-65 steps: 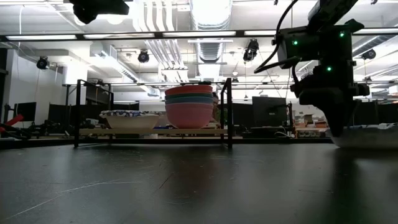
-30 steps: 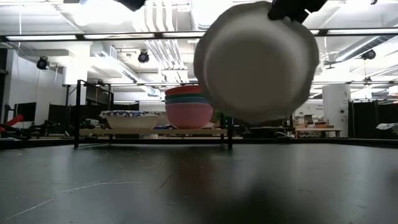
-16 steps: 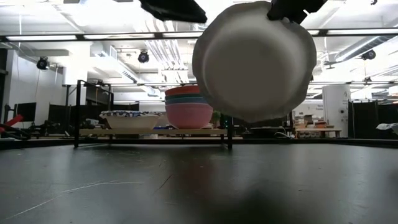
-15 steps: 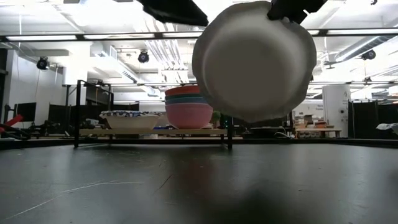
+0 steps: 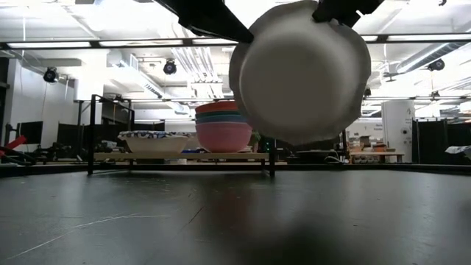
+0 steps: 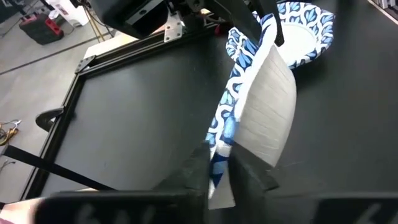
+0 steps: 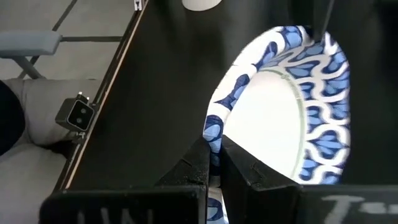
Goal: Place and stack bowls onto a shelf
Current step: Stack the white patterned bowl on top of the white patterned bowl
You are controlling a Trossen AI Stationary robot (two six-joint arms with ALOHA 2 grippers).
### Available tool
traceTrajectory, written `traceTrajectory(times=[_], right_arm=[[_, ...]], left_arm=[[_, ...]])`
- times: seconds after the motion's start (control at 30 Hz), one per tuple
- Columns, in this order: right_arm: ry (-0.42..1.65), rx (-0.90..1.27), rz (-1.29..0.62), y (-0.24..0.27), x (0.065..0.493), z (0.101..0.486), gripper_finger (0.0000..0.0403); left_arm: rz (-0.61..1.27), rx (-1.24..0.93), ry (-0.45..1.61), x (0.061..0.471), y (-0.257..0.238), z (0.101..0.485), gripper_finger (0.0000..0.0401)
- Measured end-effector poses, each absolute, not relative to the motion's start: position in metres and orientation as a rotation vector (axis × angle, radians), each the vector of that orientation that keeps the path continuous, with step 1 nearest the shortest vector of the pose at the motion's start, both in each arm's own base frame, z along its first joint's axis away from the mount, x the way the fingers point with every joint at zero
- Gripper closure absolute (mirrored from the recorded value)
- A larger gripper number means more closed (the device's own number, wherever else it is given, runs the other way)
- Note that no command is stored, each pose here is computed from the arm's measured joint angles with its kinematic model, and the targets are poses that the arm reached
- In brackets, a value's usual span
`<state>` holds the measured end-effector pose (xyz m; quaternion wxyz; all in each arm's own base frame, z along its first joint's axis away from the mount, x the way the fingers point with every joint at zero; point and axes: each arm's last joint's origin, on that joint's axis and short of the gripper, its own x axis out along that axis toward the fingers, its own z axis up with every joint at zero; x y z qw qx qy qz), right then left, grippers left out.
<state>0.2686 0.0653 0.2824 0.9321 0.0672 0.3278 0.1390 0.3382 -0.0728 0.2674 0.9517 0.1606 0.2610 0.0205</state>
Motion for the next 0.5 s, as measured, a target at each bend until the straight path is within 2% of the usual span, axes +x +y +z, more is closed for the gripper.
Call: traceTrajectory(times=[0.07,0.2,0.5], right_arm=[[0.669,0.133,0.286,0.0652,0.2687,0.2824,0.039],[0.654,0.125,0.271,0.0649,0.2695,0.2832,0.0367],[0.634,0.123,0.236,0.063,0.2693,0.2857,0.0244]], left_arm=[[0.043,0.32,0.531,0.3382,-0.0729,0.2674,0.0391],[0.045,0.313,0.529,0.338,-0.0728,0.2678,0.0393],[0.04,0.319,0.548,0.336,-0.0733,0.267,0.04]])
